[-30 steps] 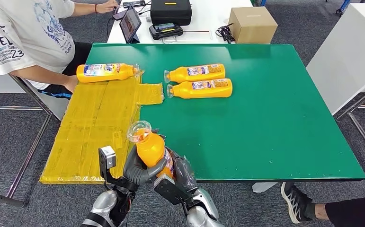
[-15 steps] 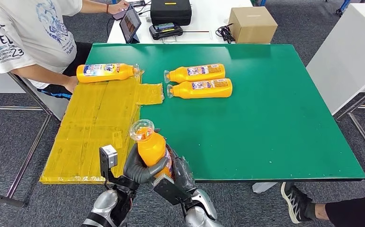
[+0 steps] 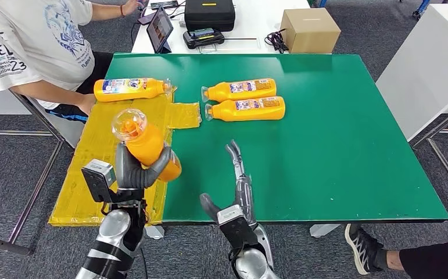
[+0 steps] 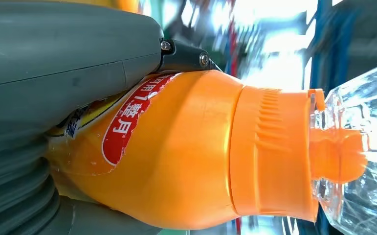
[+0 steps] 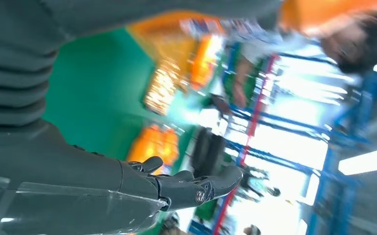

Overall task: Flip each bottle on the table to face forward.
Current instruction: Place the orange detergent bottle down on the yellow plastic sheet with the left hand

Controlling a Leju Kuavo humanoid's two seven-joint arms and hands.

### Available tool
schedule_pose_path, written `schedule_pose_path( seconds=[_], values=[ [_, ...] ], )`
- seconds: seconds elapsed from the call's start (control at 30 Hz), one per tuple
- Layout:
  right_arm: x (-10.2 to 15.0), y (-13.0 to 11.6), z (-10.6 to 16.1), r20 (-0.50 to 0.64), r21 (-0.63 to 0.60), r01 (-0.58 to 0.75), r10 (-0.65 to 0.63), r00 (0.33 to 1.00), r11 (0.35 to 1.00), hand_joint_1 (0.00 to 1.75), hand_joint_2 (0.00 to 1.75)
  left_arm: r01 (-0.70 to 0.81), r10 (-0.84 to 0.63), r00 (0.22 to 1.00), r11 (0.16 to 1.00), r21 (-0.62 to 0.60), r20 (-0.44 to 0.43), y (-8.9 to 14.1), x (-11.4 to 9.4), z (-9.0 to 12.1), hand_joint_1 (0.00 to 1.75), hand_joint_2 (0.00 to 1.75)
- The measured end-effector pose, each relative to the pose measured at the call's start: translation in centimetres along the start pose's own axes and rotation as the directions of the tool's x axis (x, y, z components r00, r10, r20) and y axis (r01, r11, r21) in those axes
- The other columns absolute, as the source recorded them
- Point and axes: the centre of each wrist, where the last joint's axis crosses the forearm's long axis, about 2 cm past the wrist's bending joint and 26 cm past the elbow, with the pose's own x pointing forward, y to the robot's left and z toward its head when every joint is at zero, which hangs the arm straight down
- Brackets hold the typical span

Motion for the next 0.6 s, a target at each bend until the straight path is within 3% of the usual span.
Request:
schedule_pose_path(
  seconds=[0.1, 0.2, 0.33, 0.47, 0.6],
  values=[
    [1.4, -0.3, -1.0, 0.080, -0.034, 0.026, -0.023, 0.997, 0.999, 0.00, 0.00, 0.200, -0.206, 0.973, 0.978, 0.063, 0.108, 1.1, 0.4, -1.7, 1.75, 1.75],
    [2.6, -0.2, -1.9, 0.141, -0.041, 0.057, -0.051, 0.989, 0.998, 0.00, 0.00, 0.402, -0.416, 0.891, 0.909, 0.107, 0.183, 2.2, 0.3, -3.4, 1.75, 1.75],
    [3.6, -0.1, -2.5, 0.186, -0.035, 0.082, -0.074, 0.980, 0.996, 0.00, 0.00, 0.503, -0.518, 0.835, 0.855, 0.121, 0.188, 3.4, -0.5, -4.6, 1.75, 1.75],
    [4.0, 0.2, -3.0, 0.208, -0.006, 0.112, -0.109, 0.972, 0.994, 0.00, 1.75, 0.643, -0.647, 0.737, 0.760, 0.095, 0.194, 4.3, -1.3, -5.4, 1.75, 1.75],
    [4.4, 0.8, -3.3, 0.208, 0.042, 0.151, -0.156, 0.965, 0.988, 0.00, 1.75, 0.862, -0.837, 0.484, 0.506, 0.025, 0.255, 5.8, -2.8, -6.3, 1.75, 1.75]
  ],
)
